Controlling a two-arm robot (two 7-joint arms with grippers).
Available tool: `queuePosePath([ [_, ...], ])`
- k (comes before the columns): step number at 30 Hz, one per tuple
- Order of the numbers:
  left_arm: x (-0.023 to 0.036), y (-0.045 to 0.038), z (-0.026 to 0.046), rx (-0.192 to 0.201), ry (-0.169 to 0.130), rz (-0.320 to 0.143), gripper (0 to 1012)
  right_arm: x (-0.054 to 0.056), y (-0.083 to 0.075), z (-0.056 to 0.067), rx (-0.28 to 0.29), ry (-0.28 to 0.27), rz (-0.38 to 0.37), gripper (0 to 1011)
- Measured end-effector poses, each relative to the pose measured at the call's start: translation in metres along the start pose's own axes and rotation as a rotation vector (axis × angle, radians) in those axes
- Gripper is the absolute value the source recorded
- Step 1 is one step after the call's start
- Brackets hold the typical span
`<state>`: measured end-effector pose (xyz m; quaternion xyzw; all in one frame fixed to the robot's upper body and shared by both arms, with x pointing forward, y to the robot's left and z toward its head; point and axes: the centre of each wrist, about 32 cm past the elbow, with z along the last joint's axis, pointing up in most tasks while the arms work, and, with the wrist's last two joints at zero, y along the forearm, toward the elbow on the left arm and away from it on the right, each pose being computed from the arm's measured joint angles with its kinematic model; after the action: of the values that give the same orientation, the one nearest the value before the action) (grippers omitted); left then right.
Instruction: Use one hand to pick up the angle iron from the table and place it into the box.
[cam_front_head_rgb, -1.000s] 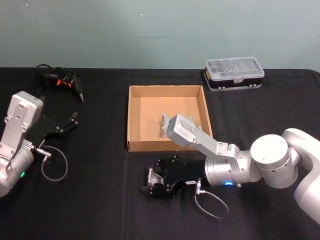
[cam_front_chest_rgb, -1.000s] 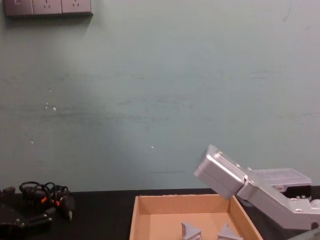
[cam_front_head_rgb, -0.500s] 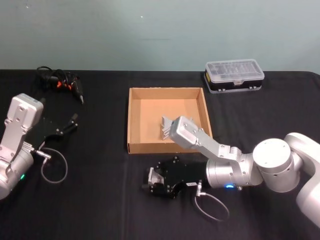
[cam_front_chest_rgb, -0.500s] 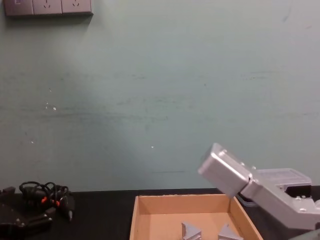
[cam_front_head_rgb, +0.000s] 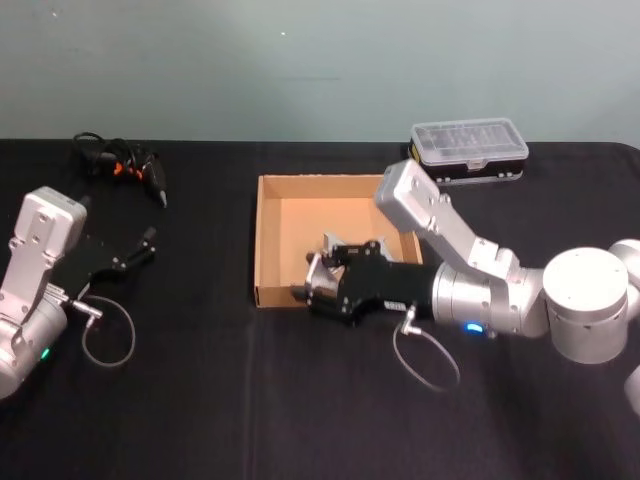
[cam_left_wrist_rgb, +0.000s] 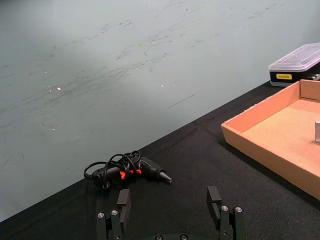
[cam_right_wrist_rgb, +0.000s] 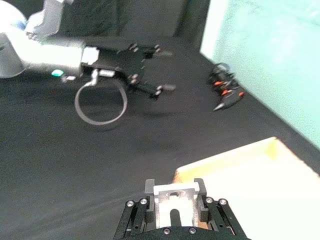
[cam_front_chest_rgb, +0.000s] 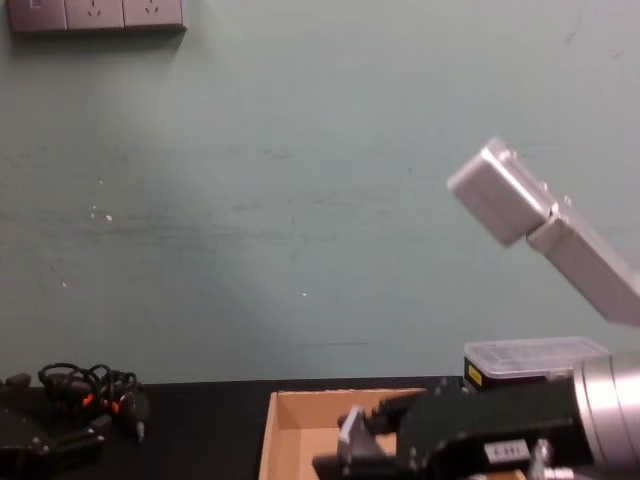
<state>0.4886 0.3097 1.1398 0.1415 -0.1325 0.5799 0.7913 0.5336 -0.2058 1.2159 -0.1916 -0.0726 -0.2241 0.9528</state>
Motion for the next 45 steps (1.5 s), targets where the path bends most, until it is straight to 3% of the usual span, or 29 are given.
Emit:
queuePosePath([
  [4, 0.0000, 0.0000, 0.0000, 0.000, 0.000, 0.000, 1000, 0.007, 0.002, 0.009, 0.016, -0.008, -0.041, 461],
  [14, 0.0000, 0.0000, 0.0000, 0.000, 0.000, 0.000, 1000, 0.019, 0.020, 0.011, 0.001, 0.016, -0.096, 461],
  [28, 0.0000, 0.0000, 0.0000, 0.000, 0.000, 0.000, 1000, 0.037, 0.059, 0.001, -0.047, 0.063, -0.108, 461],
  [45, 0.0000, 0.0000, 0.0000, 0.000, 0.000, 0.000, 1000, 0.052, 0.078, -0.011, -0.090, 0.091, -0.087, 461],
])
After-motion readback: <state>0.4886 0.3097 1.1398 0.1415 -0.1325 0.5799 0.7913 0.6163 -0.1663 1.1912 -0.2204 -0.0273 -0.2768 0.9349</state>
